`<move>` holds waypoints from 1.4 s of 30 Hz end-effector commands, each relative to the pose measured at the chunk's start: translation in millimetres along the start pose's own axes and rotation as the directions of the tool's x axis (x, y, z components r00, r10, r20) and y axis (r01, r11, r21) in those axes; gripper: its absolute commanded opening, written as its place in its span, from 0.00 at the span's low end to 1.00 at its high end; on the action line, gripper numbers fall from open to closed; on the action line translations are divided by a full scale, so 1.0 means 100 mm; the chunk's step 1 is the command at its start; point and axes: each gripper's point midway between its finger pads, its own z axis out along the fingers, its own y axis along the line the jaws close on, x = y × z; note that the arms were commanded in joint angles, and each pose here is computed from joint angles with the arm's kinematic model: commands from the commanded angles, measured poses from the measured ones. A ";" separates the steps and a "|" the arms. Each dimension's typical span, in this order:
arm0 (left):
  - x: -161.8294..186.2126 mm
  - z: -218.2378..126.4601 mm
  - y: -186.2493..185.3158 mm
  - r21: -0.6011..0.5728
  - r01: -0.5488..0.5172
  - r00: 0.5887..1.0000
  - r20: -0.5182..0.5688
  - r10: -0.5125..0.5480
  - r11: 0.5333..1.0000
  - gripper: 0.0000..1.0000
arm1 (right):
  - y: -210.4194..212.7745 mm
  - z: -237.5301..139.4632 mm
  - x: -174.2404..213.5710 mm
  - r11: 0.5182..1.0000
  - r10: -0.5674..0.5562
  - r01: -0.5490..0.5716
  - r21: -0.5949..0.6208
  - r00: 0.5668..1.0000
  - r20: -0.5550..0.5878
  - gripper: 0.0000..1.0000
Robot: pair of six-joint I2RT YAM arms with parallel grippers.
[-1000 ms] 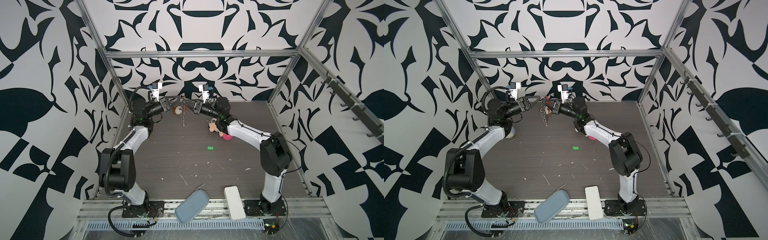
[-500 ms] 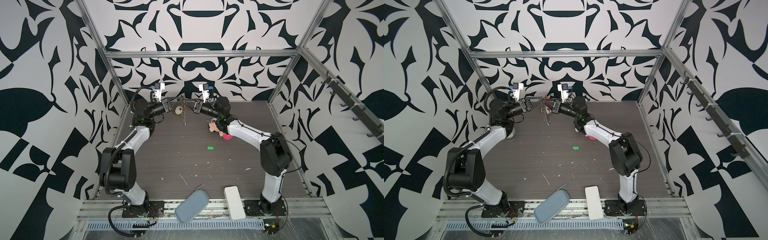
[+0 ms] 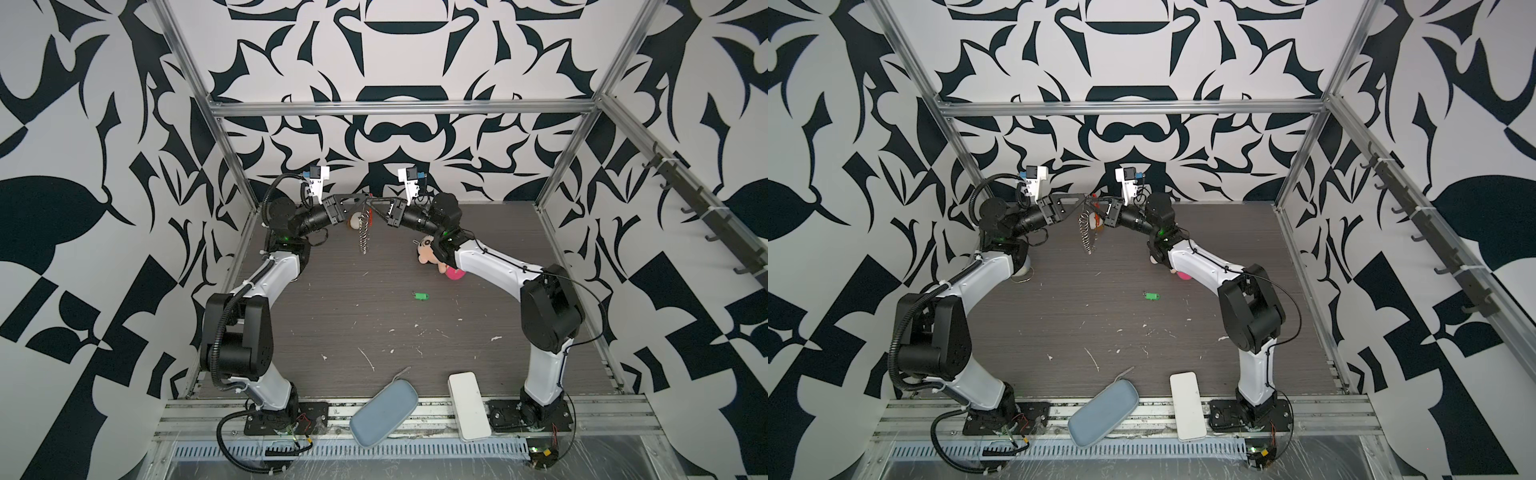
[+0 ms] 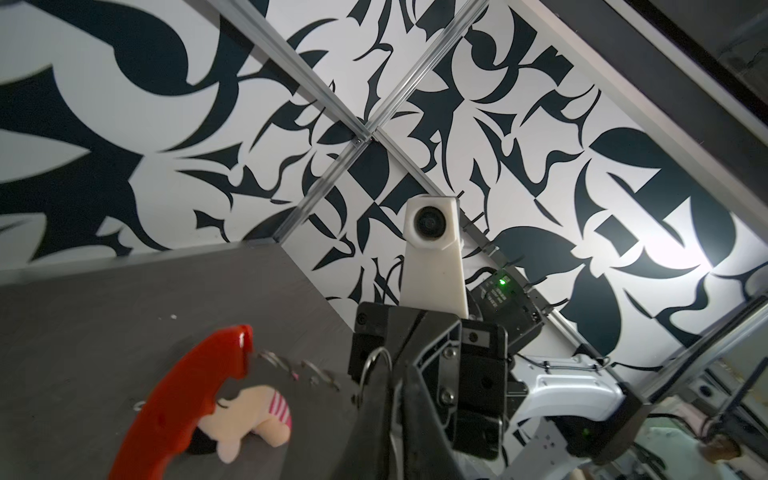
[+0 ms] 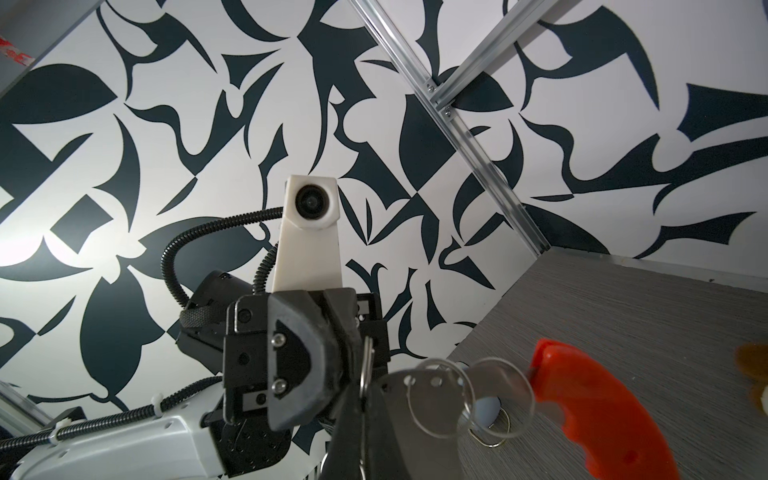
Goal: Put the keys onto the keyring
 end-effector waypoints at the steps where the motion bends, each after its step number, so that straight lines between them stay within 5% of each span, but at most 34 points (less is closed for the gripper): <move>1: -0.05 -0.06 -0.06 -0.019 -0.027 1.000 0.016 0.027 0.999 0.25 | 0.59 -0.09 -0.40 0.985 -0.118 0.129 -0.112 0.988 0.101 0.00; 29: -0.09 -0.11 0.00 -0.067 -0.031 0.999 0.036 0.033 0.997 0.36 | 0.69 -0.12 -0.41 0.981 -0.128 0.140 -0.134 0.987 0.093 0.00; 42: -0.07 -0.01 -0.07 -0.009 -0.007 1.000 0.012 0.007 1.000 0.24 | 0.72 -0.04 -0.45 0.978 -0.101 0.116 -0.174 0.991 0.093 0.00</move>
